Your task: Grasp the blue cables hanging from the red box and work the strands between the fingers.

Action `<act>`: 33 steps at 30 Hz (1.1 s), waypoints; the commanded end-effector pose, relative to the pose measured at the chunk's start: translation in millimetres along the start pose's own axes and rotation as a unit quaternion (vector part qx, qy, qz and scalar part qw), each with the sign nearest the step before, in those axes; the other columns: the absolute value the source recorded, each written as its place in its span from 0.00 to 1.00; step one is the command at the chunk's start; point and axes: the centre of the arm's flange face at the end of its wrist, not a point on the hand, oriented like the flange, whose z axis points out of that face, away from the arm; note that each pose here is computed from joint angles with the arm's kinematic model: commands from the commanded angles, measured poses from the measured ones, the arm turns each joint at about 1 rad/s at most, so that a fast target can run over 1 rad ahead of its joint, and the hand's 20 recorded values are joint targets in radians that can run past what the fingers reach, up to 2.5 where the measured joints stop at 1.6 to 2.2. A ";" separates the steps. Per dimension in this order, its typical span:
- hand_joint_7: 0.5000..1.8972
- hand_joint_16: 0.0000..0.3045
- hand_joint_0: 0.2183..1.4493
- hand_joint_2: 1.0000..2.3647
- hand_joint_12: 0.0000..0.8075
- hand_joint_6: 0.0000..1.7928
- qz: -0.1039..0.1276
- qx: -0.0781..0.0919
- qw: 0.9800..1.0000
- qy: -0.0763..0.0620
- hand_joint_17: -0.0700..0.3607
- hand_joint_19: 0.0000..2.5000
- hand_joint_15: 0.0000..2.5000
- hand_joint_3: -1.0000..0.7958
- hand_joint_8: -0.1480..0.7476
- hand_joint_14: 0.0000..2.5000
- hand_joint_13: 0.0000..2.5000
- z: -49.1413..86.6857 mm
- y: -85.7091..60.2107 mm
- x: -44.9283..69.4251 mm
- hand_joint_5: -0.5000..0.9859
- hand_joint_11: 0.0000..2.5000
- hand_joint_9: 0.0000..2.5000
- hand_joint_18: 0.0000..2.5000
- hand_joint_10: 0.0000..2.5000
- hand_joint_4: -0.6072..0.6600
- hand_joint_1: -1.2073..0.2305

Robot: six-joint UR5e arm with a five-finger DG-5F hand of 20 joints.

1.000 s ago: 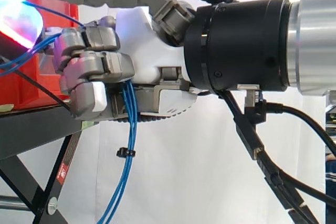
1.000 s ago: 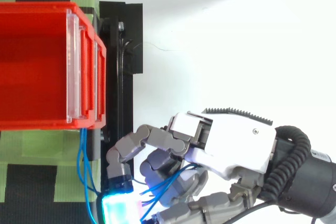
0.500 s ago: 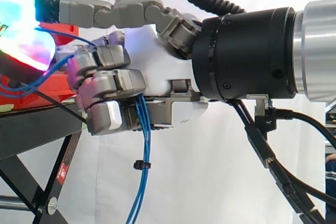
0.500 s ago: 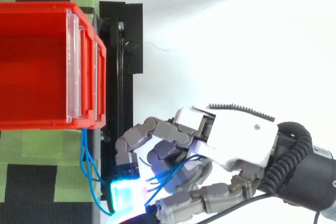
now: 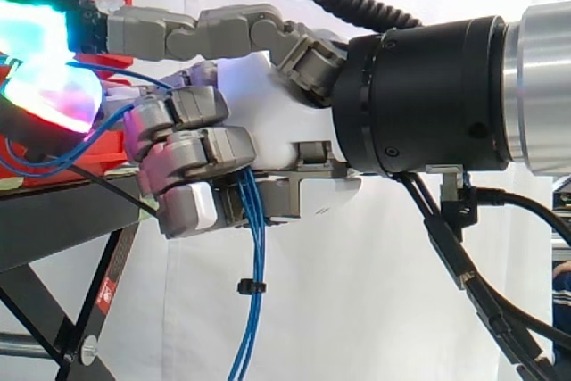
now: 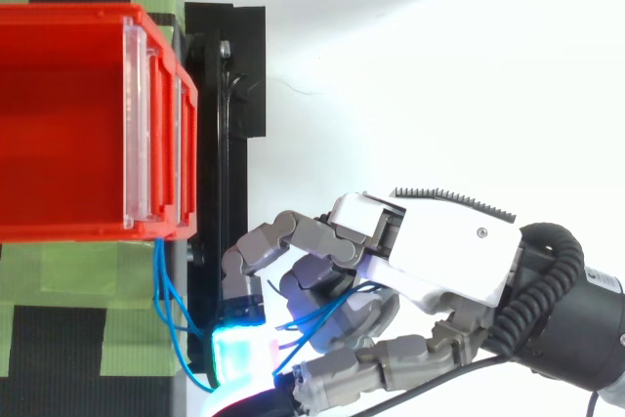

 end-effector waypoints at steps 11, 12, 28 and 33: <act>0.53 0.18 0.53 0.01 0.59 0.72 -0.001 0.001 1.000 0.000 0.45 0.41 0.66 0.60 0.63 1.00 0.51 -0.2 -0.8 -0.2 0.40 1.00 0.37 0.66 1.00 0.46 0.34; 0.52 0.18 0.53 0.01 0.59 0.73 0.000 0.000 1.000 0.000 0.45 0.41 0.66 0.59 0.63 1.00 0.51 -0.1 -0.7 -0.1 0.40 1.00 0.37 0.66 1.00 0.46 0.34; 0.52 0.18 0.53 0.01 0.59 0.73 -0.001 0.001 1.000 0.000 0.45 0.41 0.66 0.61 0.63 1.00 0.51 -0.2 -0.8 -0.2 0.41 1.00 0.37 0.66 1.00 0.45 0.34; 0.52 0.18 0.53 0.01 0.59 0.74 0.001 -0.001 1.000 0.000 0.45 0.41 0.66 0.61 0.63 1.00 0.51 0.0 1.0 0.1 0.41 1.00 0.37 0.66 1.00 0.45 0.34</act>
